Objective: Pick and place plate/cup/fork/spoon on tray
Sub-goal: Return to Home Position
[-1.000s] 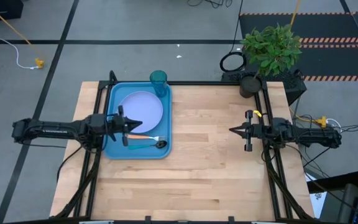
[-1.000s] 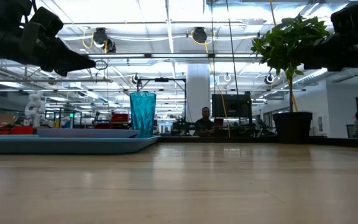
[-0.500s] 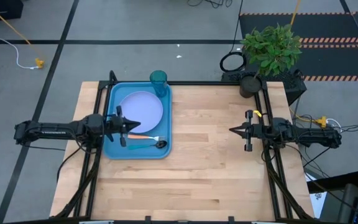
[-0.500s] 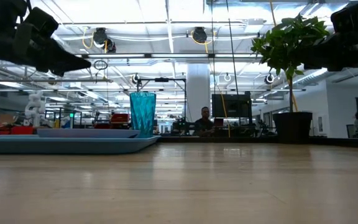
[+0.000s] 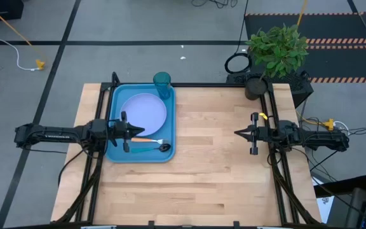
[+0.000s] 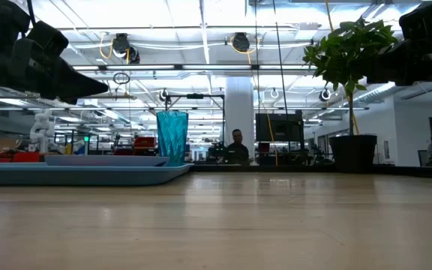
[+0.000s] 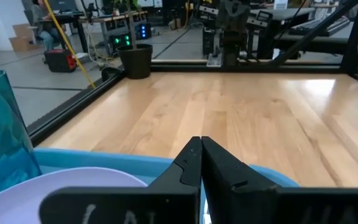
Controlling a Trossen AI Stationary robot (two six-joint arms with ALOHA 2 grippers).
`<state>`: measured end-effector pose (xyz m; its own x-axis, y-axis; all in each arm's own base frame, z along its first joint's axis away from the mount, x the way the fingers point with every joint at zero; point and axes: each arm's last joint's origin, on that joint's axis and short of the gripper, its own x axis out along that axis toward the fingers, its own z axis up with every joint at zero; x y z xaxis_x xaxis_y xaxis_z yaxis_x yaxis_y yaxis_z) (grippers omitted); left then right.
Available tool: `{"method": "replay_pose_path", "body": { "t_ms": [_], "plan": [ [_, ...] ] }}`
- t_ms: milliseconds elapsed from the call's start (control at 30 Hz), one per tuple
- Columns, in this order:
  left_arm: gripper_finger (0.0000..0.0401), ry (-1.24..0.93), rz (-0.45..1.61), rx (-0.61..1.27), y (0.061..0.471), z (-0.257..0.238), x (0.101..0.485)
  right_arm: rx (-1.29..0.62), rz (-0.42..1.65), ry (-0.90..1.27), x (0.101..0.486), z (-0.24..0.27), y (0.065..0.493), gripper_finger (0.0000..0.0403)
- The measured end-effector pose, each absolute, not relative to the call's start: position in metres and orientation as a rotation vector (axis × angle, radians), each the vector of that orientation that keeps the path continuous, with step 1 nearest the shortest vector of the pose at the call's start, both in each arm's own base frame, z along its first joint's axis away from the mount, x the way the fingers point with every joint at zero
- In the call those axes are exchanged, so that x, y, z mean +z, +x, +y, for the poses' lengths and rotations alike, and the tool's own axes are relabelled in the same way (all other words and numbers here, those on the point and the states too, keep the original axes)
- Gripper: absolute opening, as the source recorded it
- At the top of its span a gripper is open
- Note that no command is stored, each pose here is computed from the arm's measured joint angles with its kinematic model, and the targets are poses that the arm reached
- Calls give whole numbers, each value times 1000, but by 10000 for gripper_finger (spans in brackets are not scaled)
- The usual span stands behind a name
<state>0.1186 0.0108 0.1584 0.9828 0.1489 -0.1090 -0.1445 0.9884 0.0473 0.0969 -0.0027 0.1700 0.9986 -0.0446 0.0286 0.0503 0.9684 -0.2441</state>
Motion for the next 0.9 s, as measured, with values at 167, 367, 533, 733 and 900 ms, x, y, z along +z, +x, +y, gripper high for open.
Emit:
{"method": "replay_pose_path", "body": {
  "t_ms": [167, 367, 533, 733, 900],
  "plan": [
    [6, 43, 112, 148, 118, 11, 158, -48, -23, -248, 170, -3, 97, 0],
    [8, 50, 62, 149, 113, 10, 163, -48, -23, -248, 170, -3, 97, 0],
    [3, 55, 3, 151, 106, 10, 168, -48, -23, -248, 170, -3, 97, 0],
    [4, 34, 0, 112, 99, 8, 167, -48, -23, -248, 170, -3, 97, 0],
    [8, 54, -18, 66, 97, 6, 169, -48, -23, -248, 170, -3, 97, 0]
  ]
}}
